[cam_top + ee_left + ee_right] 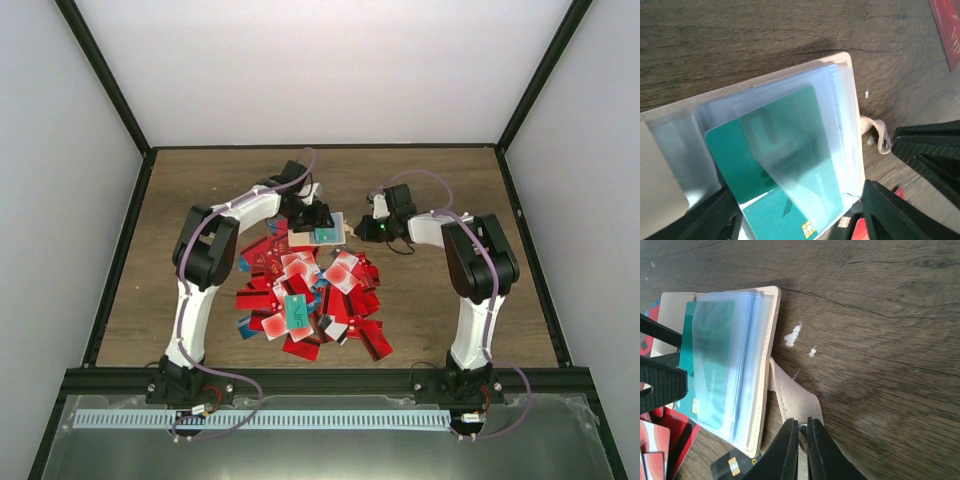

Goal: Put the credit cards into the card holder

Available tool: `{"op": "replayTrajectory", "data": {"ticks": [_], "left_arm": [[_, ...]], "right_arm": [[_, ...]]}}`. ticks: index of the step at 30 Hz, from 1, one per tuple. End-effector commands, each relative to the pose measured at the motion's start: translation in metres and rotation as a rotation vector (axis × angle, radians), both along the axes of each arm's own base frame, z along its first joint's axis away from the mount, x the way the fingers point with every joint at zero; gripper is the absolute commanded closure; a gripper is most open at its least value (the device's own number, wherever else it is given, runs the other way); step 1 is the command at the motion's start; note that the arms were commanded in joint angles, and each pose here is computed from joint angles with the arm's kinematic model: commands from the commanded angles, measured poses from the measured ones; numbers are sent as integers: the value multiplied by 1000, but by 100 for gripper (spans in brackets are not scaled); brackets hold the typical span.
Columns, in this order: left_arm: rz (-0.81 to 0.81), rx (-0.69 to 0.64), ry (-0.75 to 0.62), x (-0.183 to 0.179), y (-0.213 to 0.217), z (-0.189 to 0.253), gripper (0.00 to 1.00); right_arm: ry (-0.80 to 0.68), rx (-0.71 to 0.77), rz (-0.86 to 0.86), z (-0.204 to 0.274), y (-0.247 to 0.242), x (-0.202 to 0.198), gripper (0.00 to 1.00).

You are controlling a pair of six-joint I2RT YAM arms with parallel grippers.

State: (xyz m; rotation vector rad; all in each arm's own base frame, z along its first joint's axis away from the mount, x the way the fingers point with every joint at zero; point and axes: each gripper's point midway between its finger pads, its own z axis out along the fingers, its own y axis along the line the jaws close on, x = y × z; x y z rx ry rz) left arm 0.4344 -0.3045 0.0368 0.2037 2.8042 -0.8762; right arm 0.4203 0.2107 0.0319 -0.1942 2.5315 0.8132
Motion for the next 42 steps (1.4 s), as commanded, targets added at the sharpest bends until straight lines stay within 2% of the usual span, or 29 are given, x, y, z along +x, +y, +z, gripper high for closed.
{"op": "replayTrajectory", "data": {"ticks": [1, 8, 13, 19, 22, 25, 29, 34, 36, 42], "left_arm": [[9, 42, -28, 0, 11, 19, 29], [3, 14, -40, 0, 7, 24, 15], [13, 32, -63, 1, 13, 27, 8], [47, 49, -97, 4, 23, 35, 9], [60, 55, -101, 4, 27, 33, 19], [69, 58, -105, 5, 29, 32, 38], [65, 54, -95, 6, 28, 27, 57], [64, 69, -84, 7, 29, 19, 74], [71, 91, -83, 9, 32, 14, 80], [79, 131, -73, 9, 38, 3, 87]], "right_arm": [[-33, 57, 37, 26, 12, 3, 90], [-72, 159, 89, 68, 28, 5, 81], [-81, 207, 117, 83, 38, 8, 79], [-60, 221, 150, 77, 56, 10, 80], [-52, 223, 169, 73, 68, 10, 81], [-44, 205, 171, 66, 74, 13, 84], [-40, 141, 147, 50, 70, 22, 86], [-24, 71, 124, 29, 62, 27, 90], [-22, 40, 107, 24, 57, 29, 90], [-7, 5, 96, 9, 51, 25, 91]]}}
